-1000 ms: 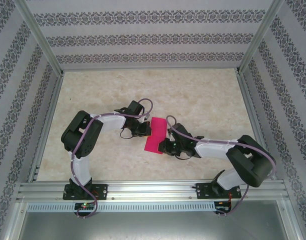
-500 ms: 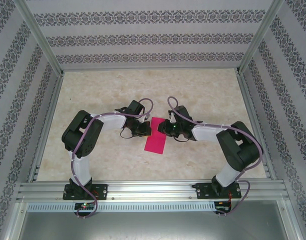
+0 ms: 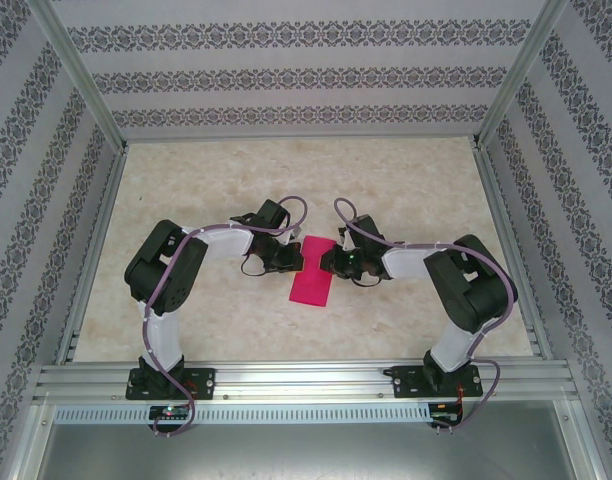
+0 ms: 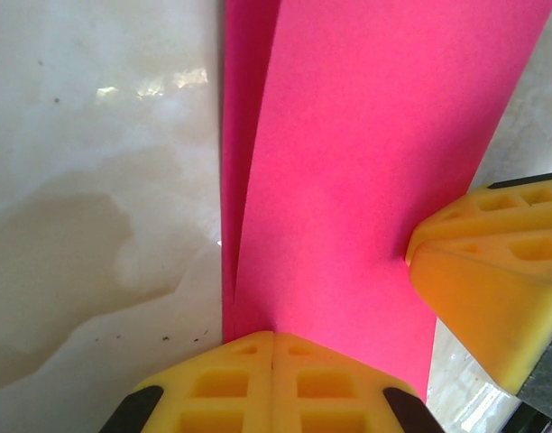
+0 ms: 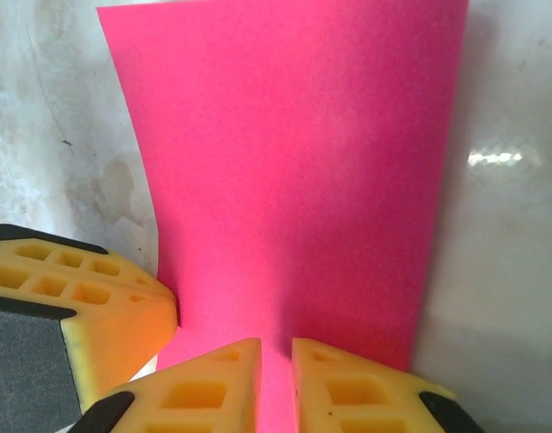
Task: Fold a paper plane with a square sheet of paper (pick it up from the middle)
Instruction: Fold the square sheet of paper in half at the center of the table.
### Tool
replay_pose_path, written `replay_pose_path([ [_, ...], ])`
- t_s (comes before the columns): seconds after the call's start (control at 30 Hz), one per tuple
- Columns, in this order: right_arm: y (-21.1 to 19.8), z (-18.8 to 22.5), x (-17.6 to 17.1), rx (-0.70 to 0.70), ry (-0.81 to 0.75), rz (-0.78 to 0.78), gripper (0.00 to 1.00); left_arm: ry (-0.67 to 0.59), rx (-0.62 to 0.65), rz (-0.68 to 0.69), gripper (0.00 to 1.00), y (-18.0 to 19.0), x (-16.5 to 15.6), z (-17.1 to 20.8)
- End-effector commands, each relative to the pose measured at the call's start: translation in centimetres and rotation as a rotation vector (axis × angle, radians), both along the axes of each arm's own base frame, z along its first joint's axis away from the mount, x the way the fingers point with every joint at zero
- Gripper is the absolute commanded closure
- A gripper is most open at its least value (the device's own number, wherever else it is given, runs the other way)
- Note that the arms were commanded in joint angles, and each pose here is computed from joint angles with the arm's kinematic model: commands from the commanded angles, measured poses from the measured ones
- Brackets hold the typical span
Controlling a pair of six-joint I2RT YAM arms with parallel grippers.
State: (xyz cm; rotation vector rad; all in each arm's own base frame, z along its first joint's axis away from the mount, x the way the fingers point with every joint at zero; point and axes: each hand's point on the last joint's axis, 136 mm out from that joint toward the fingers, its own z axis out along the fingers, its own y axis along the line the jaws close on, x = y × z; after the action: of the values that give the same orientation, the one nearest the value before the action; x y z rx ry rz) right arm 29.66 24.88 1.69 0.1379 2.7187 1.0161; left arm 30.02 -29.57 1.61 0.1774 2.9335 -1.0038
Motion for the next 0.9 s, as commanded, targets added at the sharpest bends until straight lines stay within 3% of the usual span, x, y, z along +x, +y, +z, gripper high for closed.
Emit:
replay_pose_path([
  [0.0, 0.1, 1.8, 0.2, -0.020, -0.036, 0.021, 0.82, 0.095, 0.189, -0.010, 1.00, 2.9, -2.7, -5.3],
  [0.13, 0.5, 5.0, 2.2, 0.021, -0.119, 0.016, 0.81, 0.095, 0.188, -0.008, 1.00, 2.9, -2.7, -5.4],
  [0.4, 0.4, 1.5, 3.0, 0.034, -0.053, 0.006, 0.82, 0.084, 0.188, -0.007, 1.00, 2.8, -2.4, -4.9],
  [0.67, -1.3, -2.0, 2.4, -0.055, 0.016, -0.038, 0.82, 0.078, 0.193, -0.009, 1.00, 2.8, -2.3, -4.8],
  [0.87, -0.5, 2.6, 4.0, 0.006, -0.076, -0.050, 0.82, 0.079, 0.202, -0.016, 1.00, 3.0, -2.4, -4.9],
])
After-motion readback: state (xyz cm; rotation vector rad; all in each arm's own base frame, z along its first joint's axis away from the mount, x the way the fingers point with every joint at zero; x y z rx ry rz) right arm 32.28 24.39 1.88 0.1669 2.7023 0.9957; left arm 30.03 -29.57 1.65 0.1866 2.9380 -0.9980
